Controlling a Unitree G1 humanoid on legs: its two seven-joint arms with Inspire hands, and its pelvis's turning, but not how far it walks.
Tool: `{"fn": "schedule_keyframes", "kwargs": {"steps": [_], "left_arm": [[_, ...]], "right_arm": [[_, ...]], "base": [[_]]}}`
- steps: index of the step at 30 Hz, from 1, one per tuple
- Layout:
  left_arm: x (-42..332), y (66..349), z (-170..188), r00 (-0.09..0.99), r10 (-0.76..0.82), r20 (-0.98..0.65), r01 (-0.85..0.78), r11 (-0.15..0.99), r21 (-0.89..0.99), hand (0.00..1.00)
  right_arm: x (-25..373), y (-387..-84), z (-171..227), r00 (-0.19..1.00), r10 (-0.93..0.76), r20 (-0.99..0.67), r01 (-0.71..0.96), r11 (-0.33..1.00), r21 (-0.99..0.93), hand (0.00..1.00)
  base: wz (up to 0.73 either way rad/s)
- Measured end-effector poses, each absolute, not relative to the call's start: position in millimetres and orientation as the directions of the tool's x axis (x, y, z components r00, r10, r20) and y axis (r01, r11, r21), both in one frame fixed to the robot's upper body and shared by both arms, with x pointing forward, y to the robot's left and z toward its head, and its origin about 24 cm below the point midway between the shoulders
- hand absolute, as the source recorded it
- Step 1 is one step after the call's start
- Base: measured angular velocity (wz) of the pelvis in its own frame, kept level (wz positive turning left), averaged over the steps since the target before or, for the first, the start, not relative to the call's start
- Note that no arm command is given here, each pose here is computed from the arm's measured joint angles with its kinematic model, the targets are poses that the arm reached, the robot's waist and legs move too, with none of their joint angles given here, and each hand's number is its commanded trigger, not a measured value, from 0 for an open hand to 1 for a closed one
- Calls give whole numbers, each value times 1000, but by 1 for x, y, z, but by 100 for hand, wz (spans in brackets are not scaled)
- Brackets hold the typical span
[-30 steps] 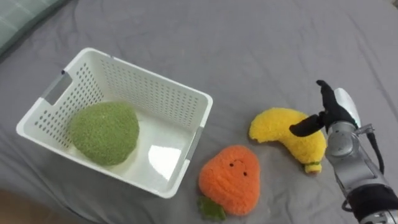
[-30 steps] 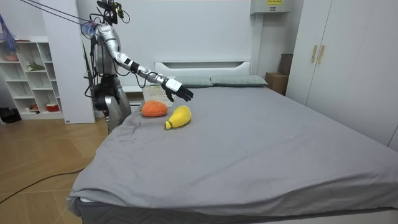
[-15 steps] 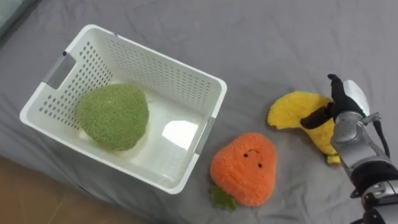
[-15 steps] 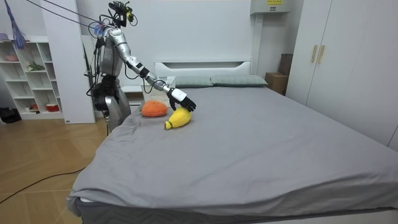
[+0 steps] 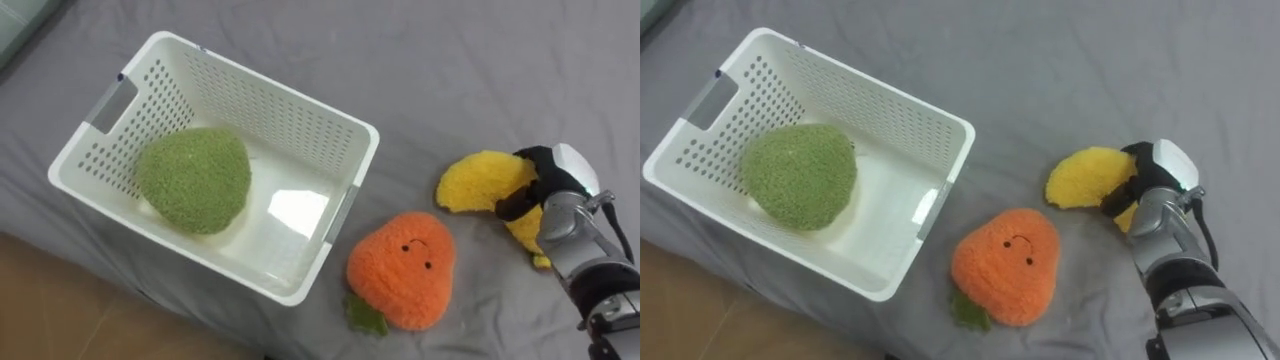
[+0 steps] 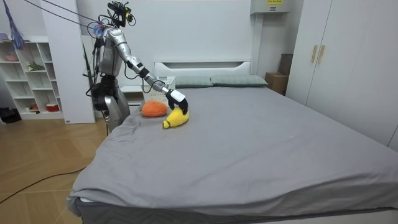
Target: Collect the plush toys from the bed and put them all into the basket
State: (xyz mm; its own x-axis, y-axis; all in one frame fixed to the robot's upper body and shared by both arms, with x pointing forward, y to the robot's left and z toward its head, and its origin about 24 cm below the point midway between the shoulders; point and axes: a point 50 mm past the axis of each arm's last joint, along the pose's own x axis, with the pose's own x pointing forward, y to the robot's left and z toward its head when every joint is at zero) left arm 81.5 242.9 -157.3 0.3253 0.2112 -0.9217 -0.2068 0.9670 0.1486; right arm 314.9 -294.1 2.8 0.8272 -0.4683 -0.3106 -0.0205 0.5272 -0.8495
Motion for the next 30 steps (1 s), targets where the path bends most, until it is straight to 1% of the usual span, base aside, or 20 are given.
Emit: {"fn": "schedule_keyframes", "kwargs": {"steps": [8,15,20,25,30], "left_arm": [[82,242,-157,329,193,-925,-200,971,131,0],[84,241,-157,335,186,-924,-264,960,97,0],[80,242,-158,333,192,-923,-272,957,101,0],[78,245,-157,330,197,-923,-273,956,107,0],[72,246,-159,307,202,-930,-280,953,114,0]], "right_arm": [[311,-297,-2,816,-473,-334,-48,519,-853,100],[313,-293,-2,828,-436,-353,-79,533,-843,100],[312,-293,-3,832,-421,-360,-91,536,-839,100],[304,-301,-6,831,-427,-357,-106,508,-855,100],[300,-305,-5,831,-436,-345,-76,524,-848,100]], "base": [[1],[0],[0],[0],[-8]]}}
